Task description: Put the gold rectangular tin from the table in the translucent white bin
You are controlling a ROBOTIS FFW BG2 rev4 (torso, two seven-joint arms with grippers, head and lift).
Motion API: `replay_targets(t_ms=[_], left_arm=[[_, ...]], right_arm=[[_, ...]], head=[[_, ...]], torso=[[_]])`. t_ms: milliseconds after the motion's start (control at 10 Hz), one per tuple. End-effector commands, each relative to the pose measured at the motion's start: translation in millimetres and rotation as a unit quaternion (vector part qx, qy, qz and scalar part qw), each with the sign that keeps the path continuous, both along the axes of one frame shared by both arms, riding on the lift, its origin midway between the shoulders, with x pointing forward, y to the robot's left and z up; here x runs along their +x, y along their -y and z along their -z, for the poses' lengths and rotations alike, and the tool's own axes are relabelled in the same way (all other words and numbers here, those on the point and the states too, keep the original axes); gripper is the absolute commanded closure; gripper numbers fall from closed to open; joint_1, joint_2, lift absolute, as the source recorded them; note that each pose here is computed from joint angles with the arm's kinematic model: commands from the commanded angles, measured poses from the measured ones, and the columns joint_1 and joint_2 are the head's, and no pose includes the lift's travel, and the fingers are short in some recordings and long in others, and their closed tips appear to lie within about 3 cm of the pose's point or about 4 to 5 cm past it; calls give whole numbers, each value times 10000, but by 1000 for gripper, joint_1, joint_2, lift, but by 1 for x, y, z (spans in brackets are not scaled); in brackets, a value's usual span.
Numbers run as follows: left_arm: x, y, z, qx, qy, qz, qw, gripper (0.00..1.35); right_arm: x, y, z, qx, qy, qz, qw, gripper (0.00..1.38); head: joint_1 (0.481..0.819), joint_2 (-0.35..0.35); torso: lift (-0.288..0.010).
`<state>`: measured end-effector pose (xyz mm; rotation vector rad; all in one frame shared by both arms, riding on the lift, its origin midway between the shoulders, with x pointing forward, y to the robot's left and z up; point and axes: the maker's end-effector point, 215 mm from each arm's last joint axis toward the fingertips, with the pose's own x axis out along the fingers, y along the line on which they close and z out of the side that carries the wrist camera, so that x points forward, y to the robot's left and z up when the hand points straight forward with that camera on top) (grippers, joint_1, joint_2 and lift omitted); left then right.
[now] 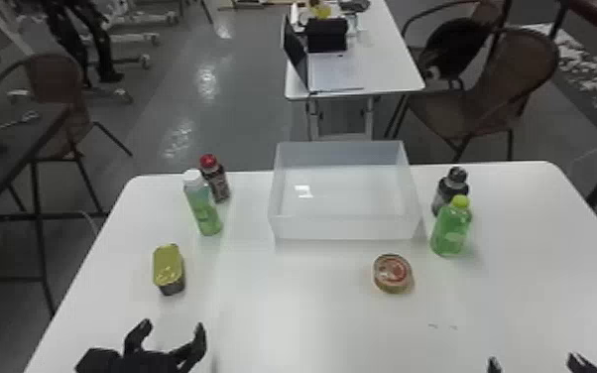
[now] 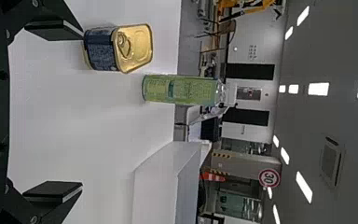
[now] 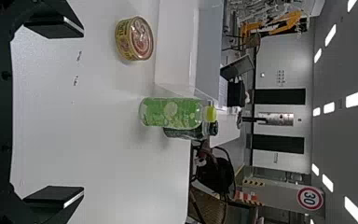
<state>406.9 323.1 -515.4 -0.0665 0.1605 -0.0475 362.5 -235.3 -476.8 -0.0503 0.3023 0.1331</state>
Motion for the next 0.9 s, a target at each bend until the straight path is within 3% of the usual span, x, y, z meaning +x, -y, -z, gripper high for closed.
replay_targets(t_ms=[0, 500, 800], left_arm=[[11, -9, -2, 66, -19, -101, 9999, 162], [55, -4, 11, -61, -242, -104, 9996, 162], [77, -7, 19, 116, -381, -183, 9990, 162]], right_arm=[[2, -2, -1, 18, 19, -11, 10000, 107], [9, -7, -3, 99, 93, -7, 9999, 107], [14, -9, -5, 155, 145, -25, 9998, 107]], head=[[695, 130], [695, 144], [695, 136]], torso=[[-29], [-29], [-29]])
